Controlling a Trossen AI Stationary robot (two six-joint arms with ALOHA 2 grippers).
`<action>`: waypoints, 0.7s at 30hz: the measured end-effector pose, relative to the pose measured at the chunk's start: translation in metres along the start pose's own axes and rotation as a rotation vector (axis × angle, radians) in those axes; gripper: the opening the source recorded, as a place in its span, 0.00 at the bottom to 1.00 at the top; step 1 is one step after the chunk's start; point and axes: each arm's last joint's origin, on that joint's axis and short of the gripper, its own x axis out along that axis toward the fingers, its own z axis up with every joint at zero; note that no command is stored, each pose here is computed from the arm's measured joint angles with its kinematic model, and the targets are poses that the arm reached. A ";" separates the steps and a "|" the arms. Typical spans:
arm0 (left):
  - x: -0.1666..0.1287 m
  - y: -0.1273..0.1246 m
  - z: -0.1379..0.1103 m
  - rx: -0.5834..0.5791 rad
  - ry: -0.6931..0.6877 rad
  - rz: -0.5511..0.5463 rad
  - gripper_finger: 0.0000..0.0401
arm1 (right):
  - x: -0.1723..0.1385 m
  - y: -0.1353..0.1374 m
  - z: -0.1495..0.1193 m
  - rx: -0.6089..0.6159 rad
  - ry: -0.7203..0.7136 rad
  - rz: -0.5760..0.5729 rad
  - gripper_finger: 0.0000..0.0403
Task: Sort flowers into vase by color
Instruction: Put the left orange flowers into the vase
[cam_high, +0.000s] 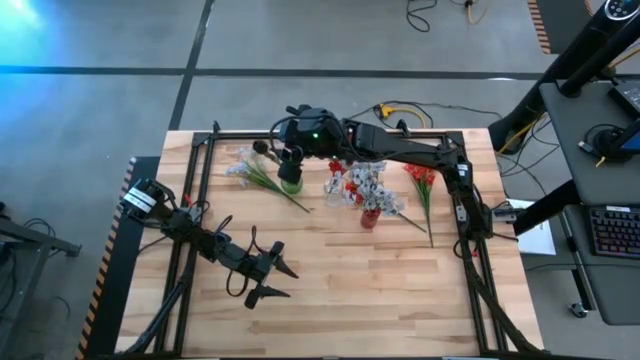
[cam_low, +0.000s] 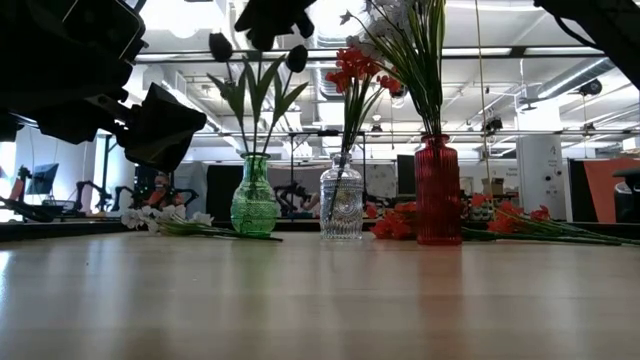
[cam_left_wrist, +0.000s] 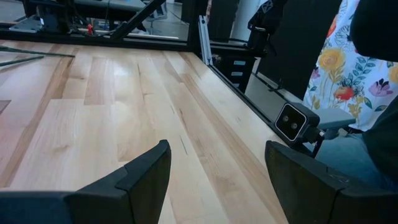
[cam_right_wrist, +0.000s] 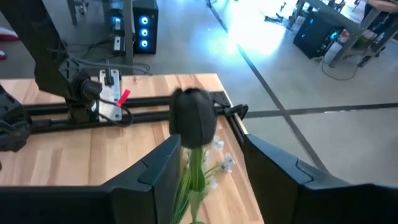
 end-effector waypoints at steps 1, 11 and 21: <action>0.000 0.000 0.000 0.000 0.000 0.000 0.60 | -0.001 0.000 0.002 0.003 -0.006 0.000 0.43; 0.000 0.000 0.000 -0.003 0.000 0.000 0.60 | -0.012 0.000 0.011 0.022 -0.013 0.006 0.48; 0.000 0.000 0.000 -0.003 0.000 0.004 0.60 | -0.045 0.011 0.032 0.013 -0.086 0.037 0.48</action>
